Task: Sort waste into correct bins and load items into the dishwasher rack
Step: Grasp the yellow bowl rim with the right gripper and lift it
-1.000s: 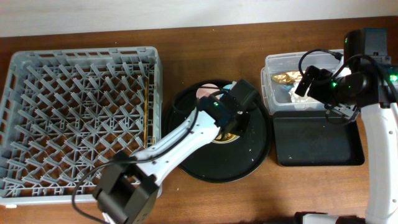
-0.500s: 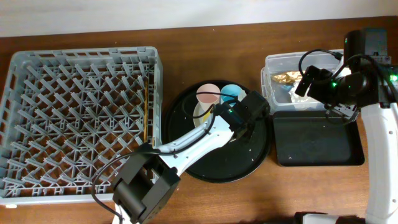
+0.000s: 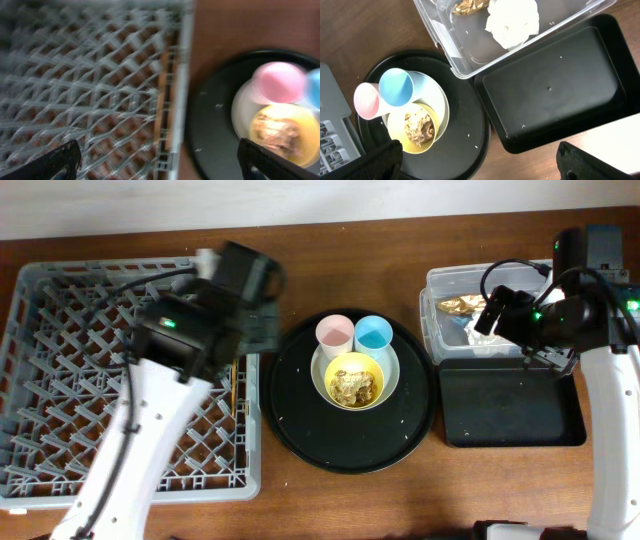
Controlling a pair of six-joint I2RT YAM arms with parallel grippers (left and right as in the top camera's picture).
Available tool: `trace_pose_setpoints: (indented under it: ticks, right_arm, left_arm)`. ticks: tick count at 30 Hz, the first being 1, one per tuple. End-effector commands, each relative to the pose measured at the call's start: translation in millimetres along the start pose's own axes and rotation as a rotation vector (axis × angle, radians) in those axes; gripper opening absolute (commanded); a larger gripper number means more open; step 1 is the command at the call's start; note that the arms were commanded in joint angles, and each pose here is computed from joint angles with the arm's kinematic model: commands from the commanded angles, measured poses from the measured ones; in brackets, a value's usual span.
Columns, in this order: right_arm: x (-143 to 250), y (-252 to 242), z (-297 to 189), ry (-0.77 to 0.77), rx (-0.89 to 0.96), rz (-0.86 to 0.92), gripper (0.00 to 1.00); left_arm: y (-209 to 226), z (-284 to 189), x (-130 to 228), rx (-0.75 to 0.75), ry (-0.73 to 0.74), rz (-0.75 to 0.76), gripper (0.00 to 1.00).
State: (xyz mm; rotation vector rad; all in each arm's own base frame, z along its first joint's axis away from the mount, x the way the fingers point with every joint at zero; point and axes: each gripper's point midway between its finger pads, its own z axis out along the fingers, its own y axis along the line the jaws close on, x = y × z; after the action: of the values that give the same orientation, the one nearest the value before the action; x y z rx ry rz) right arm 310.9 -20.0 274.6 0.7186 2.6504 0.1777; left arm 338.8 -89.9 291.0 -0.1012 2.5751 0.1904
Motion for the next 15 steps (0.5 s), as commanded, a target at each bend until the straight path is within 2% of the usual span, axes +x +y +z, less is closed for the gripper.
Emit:
trace_pose_setpoints:
  ticks: [1,2,5,6,8,12,13,14,15]
  right_arm:
    - [3,42,-6,0.044,-0.233,-0.010,0.99]
    - [19,53,-8,0.119,-0.305,-0.064,0.99]
    - [49,85,-9,0.188,-0.377,-0.208,0.99]
    - [62,96,-7,0.189,-0.345,-0.285,1.00]
    - [88,113,-1,0.140,-0.213,-0.436,0.96]
    - [146,160,17,0.116,-0.117,-0.745,0.93]
    - [164,171,29,0.151,-0.106,-0.799,0.85]
    - [176,182,44,0.176,-0.096,-0.835,0.61]
    - [189,192,63,0.205,-0.080,-0.896,0.59]
  left_arm:
    - [40,13,10,-0.065,0.093,-0.086,0.99]
    - [48,14,9,-0.076,0.096,-0.106,0.99]
    - [52,15,8,-0.084,0.097,-0.118,0.99]
    - [52,15,8,-0.083,0.097,-0.118,0.99]
    - [52,15,8,-0.083,0.097,-0.118,0.99]
    - [52,15,8,-0.083,0.097,-0.118,0.99]
    - [52,15,8,-0.083,0.097,-0.118,0.99]
    - [52,15,8,-0.083,0.097,-0.118,0.99]
    - [52,15,8,-0.083,0.097,-0.118,0.99]
